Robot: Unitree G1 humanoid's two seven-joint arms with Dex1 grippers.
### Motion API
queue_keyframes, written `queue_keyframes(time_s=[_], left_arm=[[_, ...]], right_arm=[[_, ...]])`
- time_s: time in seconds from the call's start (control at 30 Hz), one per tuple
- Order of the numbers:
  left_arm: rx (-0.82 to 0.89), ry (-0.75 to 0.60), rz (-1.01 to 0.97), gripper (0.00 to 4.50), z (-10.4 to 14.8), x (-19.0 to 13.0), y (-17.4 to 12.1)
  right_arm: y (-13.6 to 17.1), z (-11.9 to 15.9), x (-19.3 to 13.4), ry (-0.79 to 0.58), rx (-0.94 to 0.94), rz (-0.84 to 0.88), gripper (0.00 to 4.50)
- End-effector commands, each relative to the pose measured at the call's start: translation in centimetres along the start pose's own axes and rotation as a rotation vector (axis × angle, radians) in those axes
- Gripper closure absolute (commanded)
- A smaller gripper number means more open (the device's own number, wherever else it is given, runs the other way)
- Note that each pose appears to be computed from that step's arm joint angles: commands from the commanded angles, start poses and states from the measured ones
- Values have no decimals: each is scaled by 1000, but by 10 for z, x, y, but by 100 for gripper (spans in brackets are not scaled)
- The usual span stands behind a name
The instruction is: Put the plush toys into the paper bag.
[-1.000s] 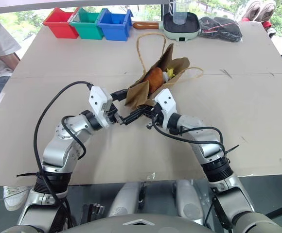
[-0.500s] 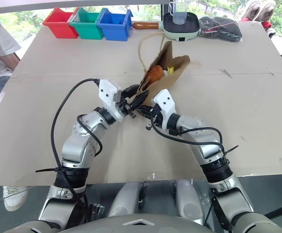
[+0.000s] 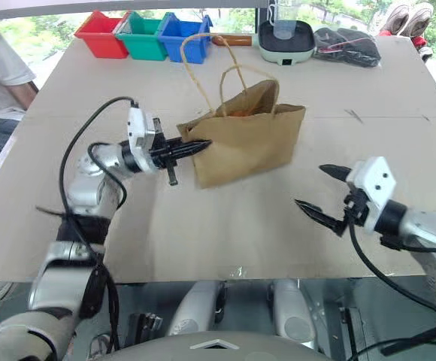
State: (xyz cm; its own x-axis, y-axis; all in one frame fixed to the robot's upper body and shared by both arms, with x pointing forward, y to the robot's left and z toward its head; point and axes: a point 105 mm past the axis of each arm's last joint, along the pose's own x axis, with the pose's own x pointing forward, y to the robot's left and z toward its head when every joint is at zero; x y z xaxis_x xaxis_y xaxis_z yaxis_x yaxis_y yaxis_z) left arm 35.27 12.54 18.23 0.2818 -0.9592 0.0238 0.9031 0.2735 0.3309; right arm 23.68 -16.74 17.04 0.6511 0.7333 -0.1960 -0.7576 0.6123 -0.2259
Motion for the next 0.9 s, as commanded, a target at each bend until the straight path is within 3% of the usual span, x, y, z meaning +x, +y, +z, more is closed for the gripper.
queue_keyframes(time_s=[0.03,0.1,0.13,0.17,0.2,0.27,0.3,0.33,0.4,0.7,0.9], left_arm=[[46,45,-102,450,-8,2,5],[56,57,-143,378,-10,6,5],[53,57,-154,370,-12,8,5],[49,55,-145,304,-12,9,7],[42,56,-131,286,-13,10,9],[34,55,-87,162,-14,8,11],[5,47,-47,151,-13,2,13],[-39,33,-11,92,-10,-4,13],[-119,26,37,13,-6,-19,6],[-377,192,256,13,-9,-98,-84],[-422,232,367,13,-18,-103,-104]], right_arm=[[-2,15,-7,-41,-70,-50,1],[-2,15,-5,-44,-75,-63,0],[-1,15,-4,-47,-75,-65,0],[-1,15,-3,-50,-75,-64,0],[-1,16,-2,-52,-75,-63,0],[-3,16,-3,-53,-79,-66,0],[-6,16,-4,-53,-82,-70,0],[-8,16,-6,-51,-84,-74,0],[-12,13,-11,-36,-87,-73,0],[-29,-21,-56,53,-94,-135,0],[-34,-33,-62,81,-91,-134,0]])
